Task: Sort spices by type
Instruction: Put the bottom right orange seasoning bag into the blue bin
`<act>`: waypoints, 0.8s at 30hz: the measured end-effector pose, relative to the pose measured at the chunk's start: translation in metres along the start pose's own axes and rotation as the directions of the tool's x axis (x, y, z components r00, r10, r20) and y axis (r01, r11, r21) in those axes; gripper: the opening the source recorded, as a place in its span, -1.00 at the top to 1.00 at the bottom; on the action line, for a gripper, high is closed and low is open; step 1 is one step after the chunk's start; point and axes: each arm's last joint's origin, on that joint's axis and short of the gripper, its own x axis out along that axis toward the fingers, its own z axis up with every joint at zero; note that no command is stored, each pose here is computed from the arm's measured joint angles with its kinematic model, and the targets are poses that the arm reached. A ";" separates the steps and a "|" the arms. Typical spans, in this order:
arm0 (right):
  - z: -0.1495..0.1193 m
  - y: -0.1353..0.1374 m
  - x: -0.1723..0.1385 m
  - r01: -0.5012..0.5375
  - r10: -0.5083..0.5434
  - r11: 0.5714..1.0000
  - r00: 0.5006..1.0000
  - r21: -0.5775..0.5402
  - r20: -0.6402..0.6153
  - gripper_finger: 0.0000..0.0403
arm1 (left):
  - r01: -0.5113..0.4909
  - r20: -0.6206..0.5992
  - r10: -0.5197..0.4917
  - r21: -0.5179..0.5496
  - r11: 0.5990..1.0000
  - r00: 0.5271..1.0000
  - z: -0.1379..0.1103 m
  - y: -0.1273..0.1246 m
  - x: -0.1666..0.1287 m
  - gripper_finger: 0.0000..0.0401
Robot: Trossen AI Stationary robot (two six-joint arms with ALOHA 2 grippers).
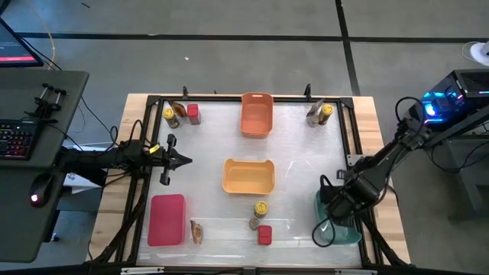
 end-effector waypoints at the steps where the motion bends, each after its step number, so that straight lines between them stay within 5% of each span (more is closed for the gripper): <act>1: 0.002 -0.001 0.002 -0.002 0.002 1.000 1.000 -0.016 0.004 1.00 | 0.000 0.000 0.000 0.000 1.000 1.000 0.000 0.000 0.000 1.00; 24: 0.012 -0.006 0.011 -0.013 0.015 0.997 1.000 -0.080 0.025 1.00 | 0.000 0.000 0.000 0.000 1.000 1.000 0.000 0.000 0.000 1.00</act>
